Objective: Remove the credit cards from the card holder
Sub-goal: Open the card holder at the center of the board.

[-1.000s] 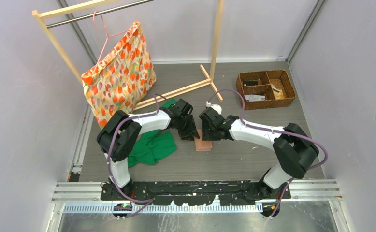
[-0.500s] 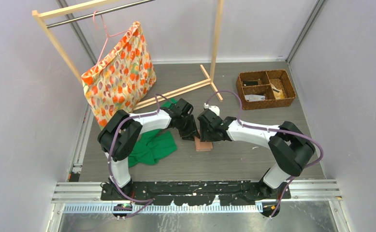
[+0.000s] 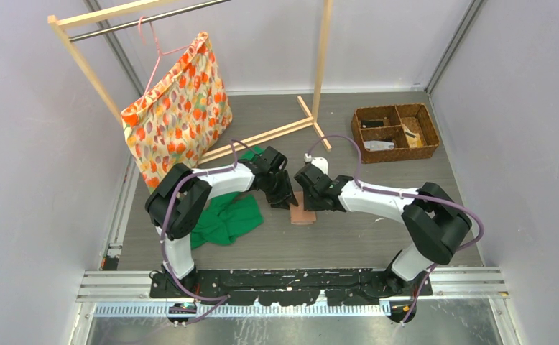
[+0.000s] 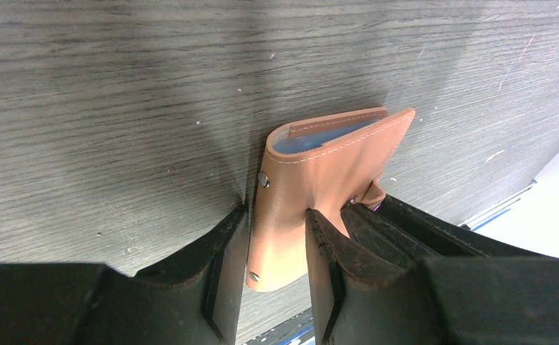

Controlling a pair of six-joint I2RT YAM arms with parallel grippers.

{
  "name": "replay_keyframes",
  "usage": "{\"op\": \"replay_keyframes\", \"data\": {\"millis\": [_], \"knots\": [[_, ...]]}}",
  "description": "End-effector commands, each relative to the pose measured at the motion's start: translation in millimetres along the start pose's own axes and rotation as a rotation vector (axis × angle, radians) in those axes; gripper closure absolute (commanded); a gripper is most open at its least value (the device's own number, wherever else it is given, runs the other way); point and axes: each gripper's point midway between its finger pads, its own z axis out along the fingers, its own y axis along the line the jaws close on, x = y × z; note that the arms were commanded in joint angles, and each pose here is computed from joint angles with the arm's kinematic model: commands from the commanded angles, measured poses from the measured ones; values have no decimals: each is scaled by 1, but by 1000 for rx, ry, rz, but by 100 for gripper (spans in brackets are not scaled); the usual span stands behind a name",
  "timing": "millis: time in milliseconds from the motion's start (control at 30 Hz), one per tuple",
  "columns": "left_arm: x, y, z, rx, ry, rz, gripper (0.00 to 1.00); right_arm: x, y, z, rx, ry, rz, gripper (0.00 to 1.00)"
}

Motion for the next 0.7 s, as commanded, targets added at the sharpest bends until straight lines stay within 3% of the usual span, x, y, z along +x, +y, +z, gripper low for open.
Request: {"op": "replay_keyframes", "data": {"millis": [0,267,467,567,667], "knots": [[23,58,19,-186,50,-6,62,2,-13,-7,44,-24,29,85],[22,53,12,-153,31,6,62,-7,-16,-27,14,-92,111,86],[19,44,0,-116,0,23,62,-7,-38,-30,76,-110,158,65],[22,26,-18,-85,7,107,56,0,-50,-19,107,-74,182,64],[21,14,-45,-142,-62,225,49,10,-66,-7,121,-25,238,63]]}}
